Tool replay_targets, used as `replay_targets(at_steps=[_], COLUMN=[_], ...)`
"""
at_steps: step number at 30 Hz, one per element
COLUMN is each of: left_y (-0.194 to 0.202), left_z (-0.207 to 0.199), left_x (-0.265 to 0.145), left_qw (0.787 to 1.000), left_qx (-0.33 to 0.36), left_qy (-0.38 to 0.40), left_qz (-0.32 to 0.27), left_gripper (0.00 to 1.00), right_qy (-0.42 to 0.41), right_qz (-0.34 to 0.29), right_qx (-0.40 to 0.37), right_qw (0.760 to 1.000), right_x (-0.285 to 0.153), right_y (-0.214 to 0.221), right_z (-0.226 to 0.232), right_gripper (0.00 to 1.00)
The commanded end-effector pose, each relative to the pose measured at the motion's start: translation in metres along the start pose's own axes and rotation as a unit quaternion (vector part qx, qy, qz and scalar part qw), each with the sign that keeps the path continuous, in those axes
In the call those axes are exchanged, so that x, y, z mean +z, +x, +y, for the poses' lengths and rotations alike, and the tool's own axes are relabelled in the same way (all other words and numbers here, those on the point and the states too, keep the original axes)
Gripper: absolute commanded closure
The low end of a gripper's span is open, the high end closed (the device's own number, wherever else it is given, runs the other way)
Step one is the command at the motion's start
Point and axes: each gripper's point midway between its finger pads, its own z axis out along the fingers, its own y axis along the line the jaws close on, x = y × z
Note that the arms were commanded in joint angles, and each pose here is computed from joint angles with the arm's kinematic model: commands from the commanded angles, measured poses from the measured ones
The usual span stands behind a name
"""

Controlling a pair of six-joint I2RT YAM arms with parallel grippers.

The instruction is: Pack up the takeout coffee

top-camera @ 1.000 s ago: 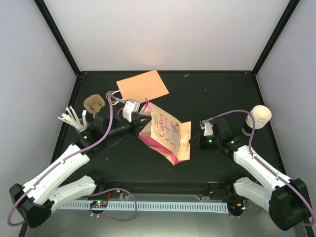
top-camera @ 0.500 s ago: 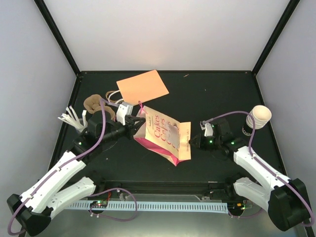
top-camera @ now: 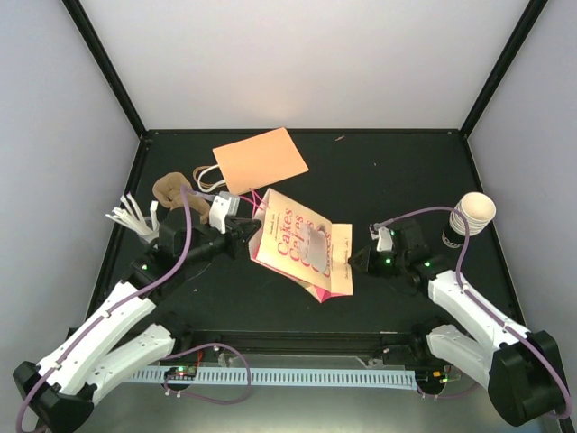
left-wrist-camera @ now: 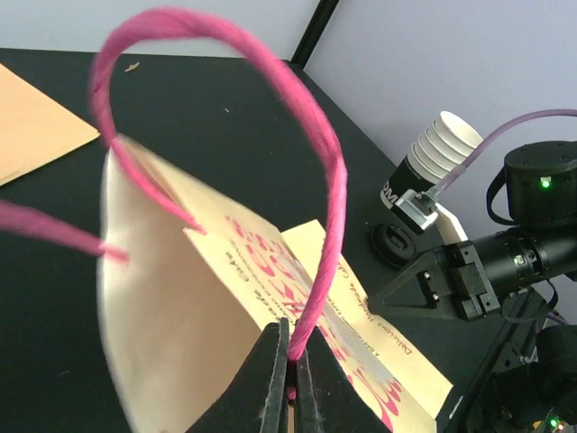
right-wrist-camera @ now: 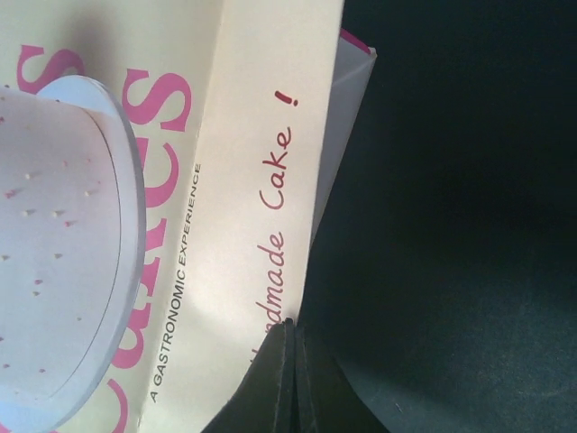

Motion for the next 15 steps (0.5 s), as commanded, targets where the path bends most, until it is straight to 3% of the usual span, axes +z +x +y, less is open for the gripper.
replay_targets(at_steps=[1,9,15], left_y=[-0.024,-0.028,-0.045], left_z=[-0.002,-0.051,-0.071], left_x=[-0.013,-0.015,-0.019], left_qw=[0.998,0.988,0.981], left_qx=[0.023,0.064,0.076], left_qy=[-0.005,0.131,0.169], left_qz=[-0.052,-0.054,-0.055], left_gripper=[0.98,0.99,0.99], right_qy=[0.052,0.021,0.002], right_qz=[0.0,0.009,0.01], right_qx=[0.03,0.01,-0.02], right_qw=[0.998,1.0,1.0], right_x=[0.001,0.002,0.0], right_y=[0.006,0.007,0.003], right_z=[-0.029,-0.017,-0.006], right_gripper=[0.99,0.93,0.84])
